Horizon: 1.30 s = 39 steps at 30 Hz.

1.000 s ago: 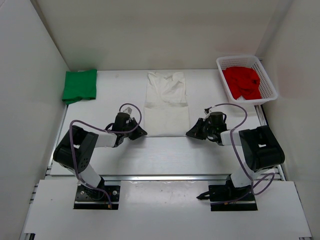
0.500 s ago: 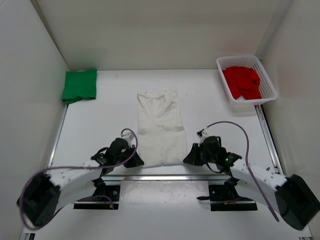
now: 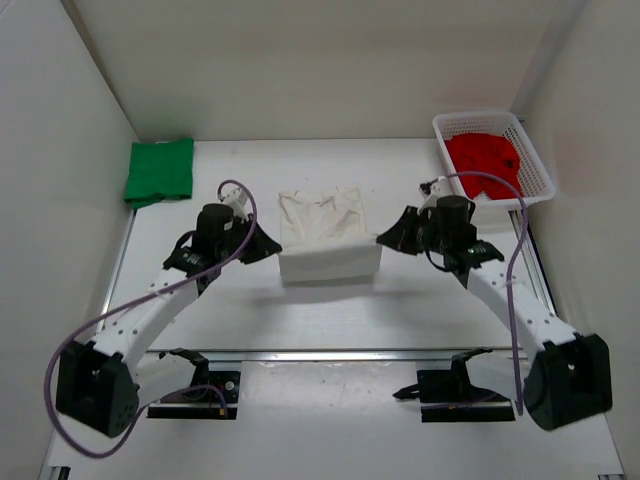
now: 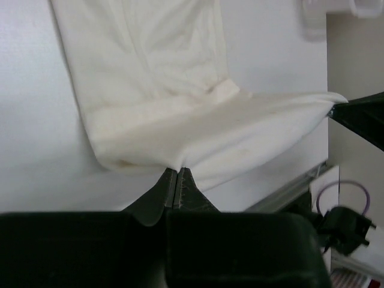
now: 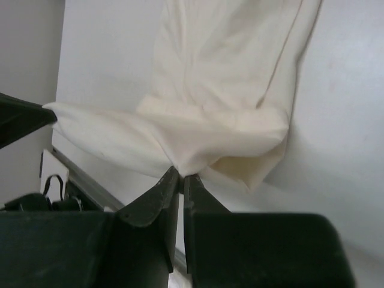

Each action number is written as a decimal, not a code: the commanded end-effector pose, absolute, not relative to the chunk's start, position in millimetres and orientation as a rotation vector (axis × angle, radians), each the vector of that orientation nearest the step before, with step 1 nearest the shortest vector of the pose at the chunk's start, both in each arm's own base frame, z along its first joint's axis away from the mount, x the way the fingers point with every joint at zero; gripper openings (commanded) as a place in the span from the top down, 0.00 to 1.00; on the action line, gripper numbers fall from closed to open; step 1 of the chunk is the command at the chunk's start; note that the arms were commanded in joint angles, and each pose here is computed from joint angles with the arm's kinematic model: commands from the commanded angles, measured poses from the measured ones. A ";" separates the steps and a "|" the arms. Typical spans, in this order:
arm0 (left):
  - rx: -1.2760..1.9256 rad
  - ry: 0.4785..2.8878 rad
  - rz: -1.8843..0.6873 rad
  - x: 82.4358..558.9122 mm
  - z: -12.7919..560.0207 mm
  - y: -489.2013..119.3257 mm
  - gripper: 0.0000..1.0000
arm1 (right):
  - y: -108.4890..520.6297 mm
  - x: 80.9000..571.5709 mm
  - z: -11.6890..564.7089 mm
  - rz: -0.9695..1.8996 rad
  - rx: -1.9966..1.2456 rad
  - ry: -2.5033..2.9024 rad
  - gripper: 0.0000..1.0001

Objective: Fold and stack the t-shirts
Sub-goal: Grab one side of the 2/3 rectangular tshirt with both arms

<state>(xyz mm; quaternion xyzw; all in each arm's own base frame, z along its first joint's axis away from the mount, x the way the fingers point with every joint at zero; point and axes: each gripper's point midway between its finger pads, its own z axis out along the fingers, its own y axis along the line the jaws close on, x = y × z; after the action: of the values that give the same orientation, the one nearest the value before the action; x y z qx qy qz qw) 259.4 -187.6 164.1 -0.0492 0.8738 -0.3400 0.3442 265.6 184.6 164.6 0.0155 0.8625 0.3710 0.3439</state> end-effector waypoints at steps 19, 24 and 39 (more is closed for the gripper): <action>-0.460 2.198 -0.621 520.4 114.0 -142.5 0.76 | 204.0 562.9 144.6 0.980 -0.010 2.242 0.77; -0.525 2.113 -0.669 528.4 136.6 -119.4 0.20 | 204.5 570.2 182.8 0.940 -0.054 2.167 0.50; -0.404 2.311 -0.832 424.0 48.1 -180.7 0.14 | 216.5 438.6 216.3 1.074 -0.040 1.986 0.54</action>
<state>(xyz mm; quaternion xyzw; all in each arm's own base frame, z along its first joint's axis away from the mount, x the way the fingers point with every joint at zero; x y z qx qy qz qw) 420.7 -175.9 47.5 -0.1574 0.8865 -0.2967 0.3183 444.2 208.2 197.7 -0.0041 0.8235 0.4110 0.3910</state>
